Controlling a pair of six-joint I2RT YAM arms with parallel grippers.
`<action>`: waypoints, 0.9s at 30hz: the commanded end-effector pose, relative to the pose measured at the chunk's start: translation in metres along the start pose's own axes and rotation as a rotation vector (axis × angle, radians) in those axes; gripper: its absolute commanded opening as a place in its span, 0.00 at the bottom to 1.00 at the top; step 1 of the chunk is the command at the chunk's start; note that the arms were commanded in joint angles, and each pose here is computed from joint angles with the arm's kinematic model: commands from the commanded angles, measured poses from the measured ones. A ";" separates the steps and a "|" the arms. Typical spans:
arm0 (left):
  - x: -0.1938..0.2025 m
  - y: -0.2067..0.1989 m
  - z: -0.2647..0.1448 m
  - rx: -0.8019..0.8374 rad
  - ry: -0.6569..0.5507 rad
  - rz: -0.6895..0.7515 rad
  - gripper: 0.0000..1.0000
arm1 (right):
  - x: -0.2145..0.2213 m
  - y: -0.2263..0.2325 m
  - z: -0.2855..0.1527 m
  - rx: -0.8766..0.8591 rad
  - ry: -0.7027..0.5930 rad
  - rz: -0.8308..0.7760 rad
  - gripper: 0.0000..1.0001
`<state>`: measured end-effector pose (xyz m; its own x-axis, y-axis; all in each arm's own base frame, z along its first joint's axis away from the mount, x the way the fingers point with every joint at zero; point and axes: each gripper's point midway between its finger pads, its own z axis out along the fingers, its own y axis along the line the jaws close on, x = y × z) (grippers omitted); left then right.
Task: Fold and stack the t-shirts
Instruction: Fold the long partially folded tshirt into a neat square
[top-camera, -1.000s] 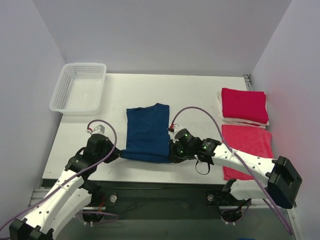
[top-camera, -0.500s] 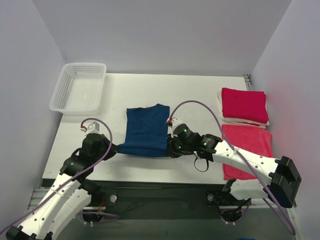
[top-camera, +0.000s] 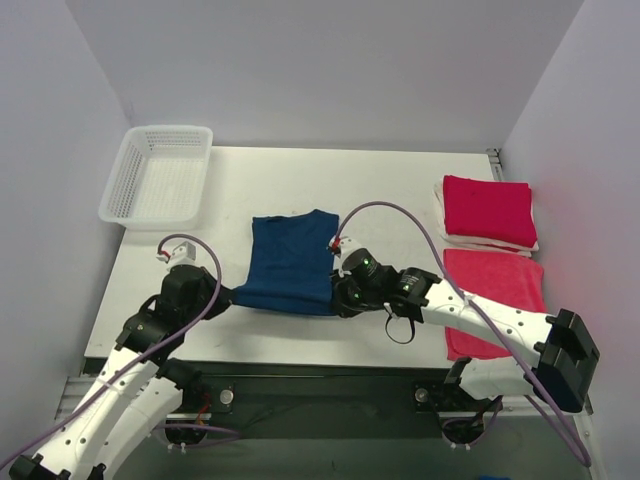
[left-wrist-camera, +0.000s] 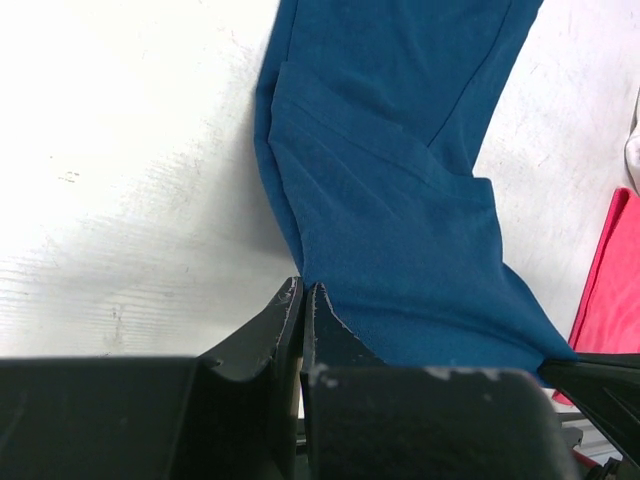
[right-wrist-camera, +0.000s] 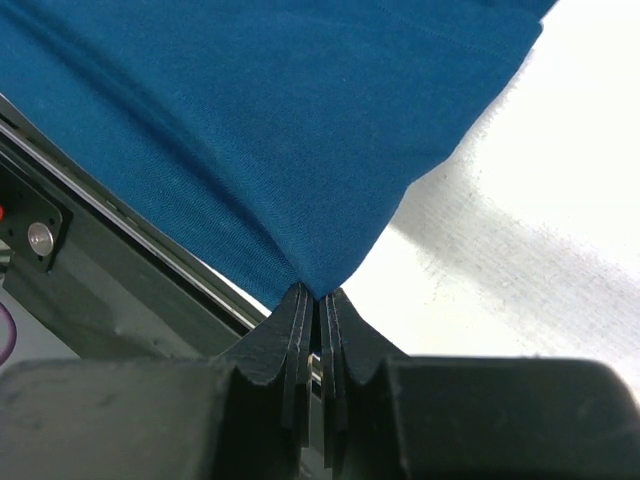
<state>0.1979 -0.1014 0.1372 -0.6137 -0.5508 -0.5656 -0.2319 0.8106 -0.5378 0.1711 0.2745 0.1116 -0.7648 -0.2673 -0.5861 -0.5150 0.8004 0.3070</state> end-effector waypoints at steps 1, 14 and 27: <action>-0.035 -0.012 -0.008 -0.006 -0.123 0.003 0.00 | -0.006 -0.010 -0.012 0.070 -0.001 -0.021 0.00; -0.063 -0.031 0.001 -0.007 -0.198 0.008 0.00 | -0.042 -0.014 -0.007 0.122 -0.055 -0.073 0.00; -0.036 0.004 -0.021 -0.035 -0.170 -0.055 0.00 | 0.009 0.009 -0.005 0.039 0.041 -0.123 0.00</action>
<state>0.2015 -0.0881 0.1674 -0.5136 -0.5999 -0.6134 -0.2415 0.7871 -0.5675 0.1629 0.2930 0.1098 -0.7117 -0.3709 -0.5966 -0.5981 0.7654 0.2377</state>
